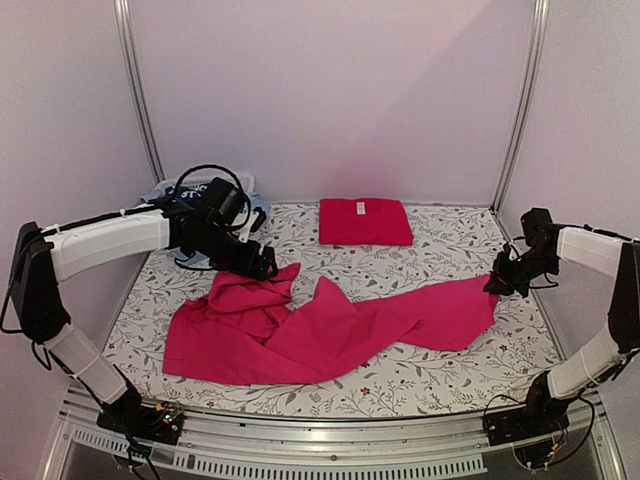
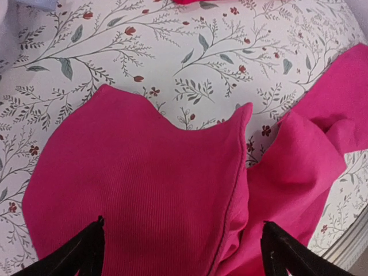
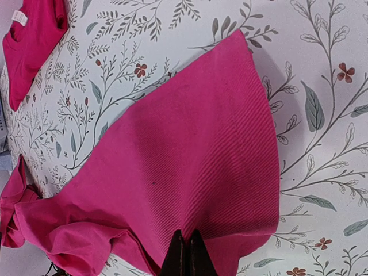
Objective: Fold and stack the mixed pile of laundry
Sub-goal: Flatten out the crumpled trousers at the center of the board.
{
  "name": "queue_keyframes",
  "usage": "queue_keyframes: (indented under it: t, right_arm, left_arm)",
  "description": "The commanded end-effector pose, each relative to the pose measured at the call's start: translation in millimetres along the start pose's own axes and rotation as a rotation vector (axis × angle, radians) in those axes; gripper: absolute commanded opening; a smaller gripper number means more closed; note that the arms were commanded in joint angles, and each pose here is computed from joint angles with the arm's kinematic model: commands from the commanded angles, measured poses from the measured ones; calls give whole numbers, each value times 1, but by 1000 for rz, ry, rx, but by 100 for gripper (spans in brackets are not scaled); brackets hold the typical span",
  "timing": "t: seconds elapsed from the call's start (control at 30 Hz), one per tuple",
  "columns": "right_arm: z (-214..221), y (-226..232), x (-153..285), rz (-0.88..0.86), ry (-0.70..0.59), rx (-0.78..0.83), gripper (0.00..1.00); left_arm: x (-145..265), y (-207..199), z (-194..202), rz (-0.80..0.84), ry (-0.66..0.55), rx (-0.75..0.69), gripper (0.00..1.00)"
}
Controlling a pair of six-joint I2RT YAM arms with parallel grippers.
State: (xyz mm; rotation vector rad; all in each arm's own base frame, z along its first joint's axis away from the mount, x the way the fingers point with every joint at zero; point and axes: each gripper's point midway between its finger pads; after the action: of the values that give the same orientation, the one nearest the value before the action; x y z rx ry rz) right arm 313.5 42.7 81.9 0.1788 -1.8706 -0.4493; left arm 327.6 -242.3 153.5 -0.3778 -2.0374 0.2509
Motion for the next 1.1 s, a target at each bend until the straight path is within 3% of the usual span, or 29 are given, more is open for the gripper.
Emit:
queue_keyframes:
  t: [0.0,0.1,0.17,0.23,0.27,0.47,0.77,1.07]
  right_arm:
    - [-14,-8,19,31,-68,-3,0]
    - [-12,-14,25,39,-80,-17,0]
    - [-12,-18,29,50,-87,-25,0]
    - [-14,-24,34,59,-100,-36,0]
    - [-14,-26,37,62,-107,-42,0]
    - [-11,-42,43,106,-110,-64,0]
    - [-3,-63,48,163,-124,-120,0]
    - [-6,-61,49,150,-140,-120,0]
  left_arm:
    - [-11,22,20,-80,108,-61,89]
    - [-16,49,25,-123,124,11,70]
    - [-6,71,17,-147,82,87,42]
    - [15,89,-2,-146,-13,162,4]
    - [27,97,-14,-142,-70,200,0]
    - [108,132,-72,-71,-369,353,0]
    - [228,154,-121,-27,-722,437,0]
    - [357,173,-176,-147,-1084,497,0]
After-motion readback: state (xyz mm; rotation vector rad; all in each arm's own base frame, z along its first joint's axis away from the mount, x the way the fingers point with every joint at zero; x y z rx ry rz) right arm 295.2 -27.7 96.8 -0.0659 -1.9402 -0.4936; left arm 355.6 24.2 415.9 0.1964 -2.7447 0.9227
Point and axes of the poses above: each gripper's point midway between its finger pads, its own x axis back along the fingers, its own y axis along the line the jaws close on, z = x × y, and after that the axes turned 15 degrees about x, right-handed
